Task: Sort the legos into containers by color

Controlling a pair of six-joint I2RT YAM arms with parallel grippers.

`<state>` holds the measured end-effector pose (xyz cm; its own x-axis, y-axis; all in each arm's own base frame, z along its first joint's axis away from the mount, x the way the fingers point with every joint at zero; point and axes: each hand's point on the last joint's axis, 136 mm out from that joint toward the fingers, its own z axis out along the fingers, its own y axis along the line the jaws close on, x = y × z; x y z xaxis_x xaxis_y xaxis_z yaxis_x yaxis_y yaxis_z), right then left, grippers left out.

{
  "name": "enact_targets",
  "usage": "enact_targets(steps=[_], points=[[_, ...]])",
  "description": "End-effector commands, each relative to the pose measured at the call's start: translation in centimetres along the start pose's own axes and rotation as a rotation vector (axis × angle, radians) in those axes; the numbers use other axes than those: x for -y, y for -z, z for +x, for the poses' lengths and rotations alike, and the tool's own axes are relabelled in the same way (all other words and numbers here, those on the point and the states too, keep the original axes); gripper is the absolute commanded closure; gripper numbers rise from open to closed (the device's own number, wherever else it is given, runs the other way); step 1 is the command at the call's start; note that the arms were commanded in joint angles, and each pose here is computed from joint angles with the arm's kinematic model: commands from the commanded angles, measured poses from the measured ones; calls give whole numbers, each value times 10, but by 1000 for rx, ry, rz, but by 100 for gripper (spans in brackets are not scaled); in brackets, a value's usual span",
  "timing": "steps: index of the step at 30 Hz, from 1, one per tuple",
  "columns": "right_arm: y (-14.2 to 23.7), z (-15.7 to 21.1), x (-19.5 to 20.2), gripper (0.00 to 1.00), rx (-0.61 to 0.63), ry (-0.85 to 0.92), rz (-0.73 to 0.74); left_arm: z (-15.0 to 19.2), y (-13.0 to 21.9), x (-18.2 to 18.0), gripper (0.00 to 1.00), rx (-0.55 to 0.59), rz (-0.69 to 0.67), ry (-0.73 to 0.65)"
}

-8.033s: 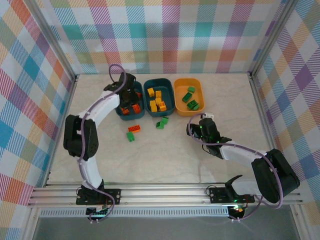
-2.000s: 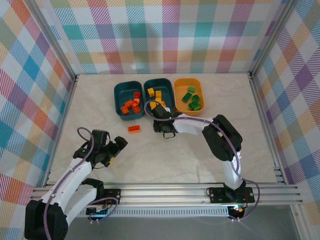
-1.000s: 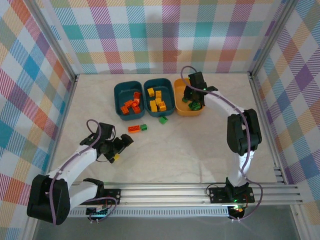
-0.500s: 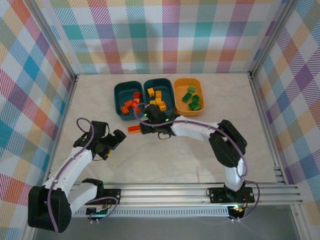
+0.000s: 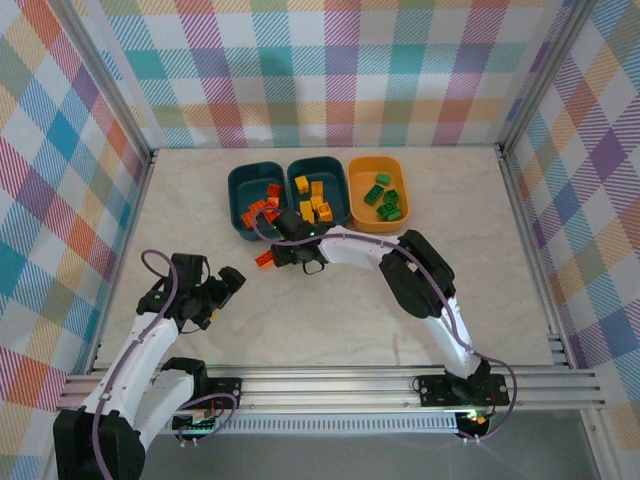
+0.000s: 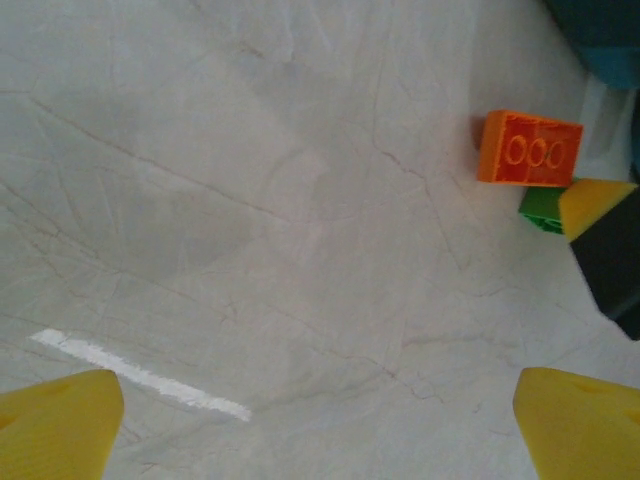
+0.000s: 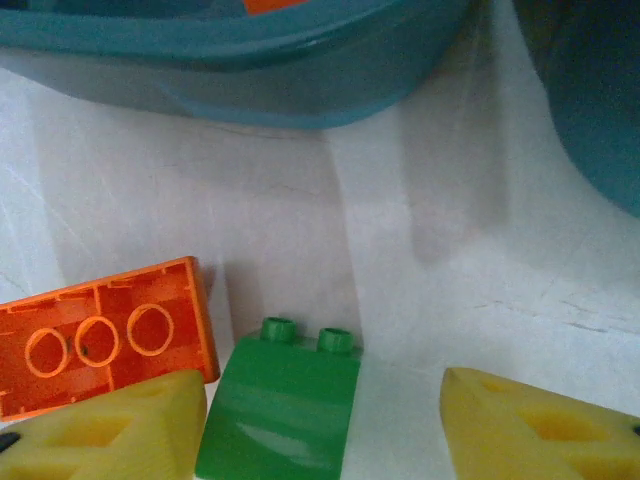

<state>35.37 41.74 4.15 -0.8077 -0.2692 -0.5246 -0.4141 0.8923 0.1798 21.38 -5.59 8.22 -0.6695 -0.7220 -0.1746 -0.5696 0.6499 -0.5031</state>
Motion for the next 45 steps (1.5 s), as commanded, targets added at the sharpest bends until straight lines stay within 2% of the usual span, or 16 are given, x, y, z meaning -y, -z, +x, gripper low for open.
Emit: enact_targets(steps=[1, 8, 13, 19, 23, 28, 32, 39, 45], points=[[-2, 8, 8, 40, -24, -8, 3, 7, -1, -9, 0, -30, -22, 6], [-1, 15, 21, 50, -38, -31, 14, 6, -5, -5, 0, -41, -12, 12], [-6, 9, 15, 53, -34, 25, 4, 7, -8, -6, 0, -46, -16, 13], [-8, 5, 14, 67, -31, 50, 12, 7, -5, -7, 0, -42, -26, 0], [14, -3, 10, 70, 11, 53, -4, 7, -6, -9, 0, -41, -31, -1], [76, -45, 11, 71, 154, 39, -33, 7, -12, -2, 0, -64, -8, 0], [103, -84, 65, 72, 221, -42, 21, 13, -20, 19, 3, -133, 74, -29], [80, -100, 199, 72, 138, -249, 144, 47, -32, 66, 5, -259, 152, -226], [62, -99, 252, 70, 71, -314, 193, 49, -27, 88, 4, -242, 182, -290]])
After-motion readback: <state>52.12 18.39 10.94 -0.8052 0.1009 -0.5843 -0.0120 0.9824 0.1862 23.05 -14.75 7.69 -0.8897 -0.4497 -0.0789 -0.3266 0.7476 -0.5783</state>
